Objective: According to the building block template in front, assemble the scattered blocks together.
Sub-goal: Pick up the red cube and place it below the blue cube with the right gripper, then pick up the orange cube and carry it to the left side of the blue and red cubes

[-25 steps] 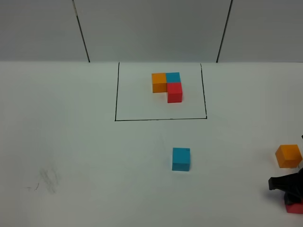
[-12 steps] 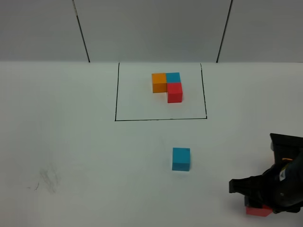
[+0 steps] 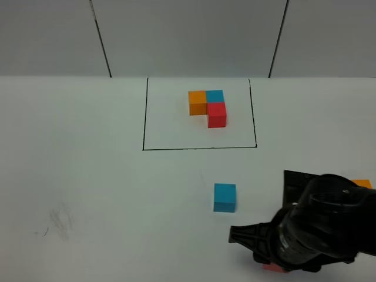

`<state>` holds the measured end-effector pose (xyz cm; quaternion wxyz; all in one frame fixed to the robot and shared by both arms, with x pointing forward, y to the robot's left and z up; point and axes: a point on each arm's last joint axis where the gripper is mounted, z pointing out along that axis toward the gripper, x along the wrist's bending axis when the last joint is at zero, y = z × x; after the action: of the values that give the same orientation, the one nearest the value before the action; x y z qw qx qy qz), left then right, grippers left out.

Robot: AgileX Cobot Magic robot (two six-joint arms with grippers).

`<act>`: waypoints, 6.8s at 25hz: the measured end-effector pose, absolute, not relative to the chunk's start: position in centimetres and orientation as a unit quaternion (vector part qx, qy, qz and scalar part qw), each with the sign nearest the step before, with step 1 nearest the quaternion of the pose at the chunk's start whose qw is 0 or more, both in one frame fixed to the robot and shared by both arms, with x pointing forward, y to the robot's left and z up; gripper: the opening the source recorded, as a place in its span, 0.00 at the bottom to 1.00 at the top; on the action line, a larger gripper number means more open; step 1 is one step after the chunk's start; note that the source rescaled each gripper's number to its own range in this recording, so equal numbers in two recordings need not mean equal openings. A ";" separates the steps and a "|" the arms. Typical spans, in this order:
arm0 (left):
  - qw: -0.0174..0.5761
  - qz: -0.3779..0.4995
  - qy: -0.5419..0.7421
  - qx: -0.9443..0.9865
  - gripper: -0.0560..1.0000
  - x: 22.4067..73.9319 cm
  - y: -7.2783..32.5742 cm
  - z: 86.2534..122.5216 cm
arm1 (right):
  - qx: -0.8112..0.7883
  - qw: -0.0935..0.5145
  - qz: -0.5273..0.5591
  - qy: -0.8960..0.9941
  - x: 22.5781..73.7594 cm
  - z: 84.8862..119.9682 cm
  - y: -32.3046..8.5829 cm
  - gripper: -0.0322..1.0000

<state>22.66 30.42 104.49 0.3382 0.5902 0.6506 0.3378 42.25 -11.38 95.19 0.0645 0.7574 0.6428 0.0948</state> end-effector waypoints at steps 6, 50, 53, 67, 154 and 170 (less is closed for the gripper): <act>0.338 0.338 0.651 0.590 0.68 22.7 30.4 104.5 | 0.739 0.063 0.081 0.666 44.4 93.5 -7.8 0.24; 0.338 0.338 0.651 0.590 0.68 22.7 30.4 104.5 | 0.724 0.070 0.037 0.685 49.6 89.5 -3.5 0.24; 0.338 0.338 0.651 0.590 0.68 22.7 30.4 104.5 | 0.727 0.078 0.039 0.681 49.7 89.5 -3.6 0.24; 0.338 0.338 0.651 0.590 0.68 22.7 30.4 104.5 | 0.727 0.080 0.065 0.679 50.3 89.6 -3.4 0.24; 0.338 0.338 0.651 0.590 0.68 22.7 30.4 104.5 | 0.673 0.384 0.260 0.576 45.1 118.1 -19.5 1.00; 0.338 0.338 0.651 0.590 0.68 22.7 30.4 104.5 | 0.647 0.465 0.191 0.574 38.3 121.8 -30.5 1.00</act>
<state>22.66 30.42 104.49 0.3382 0.5902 0.6506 0.3378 38.32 -30.52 121.83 0.4647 0.6467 0.5738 0.1913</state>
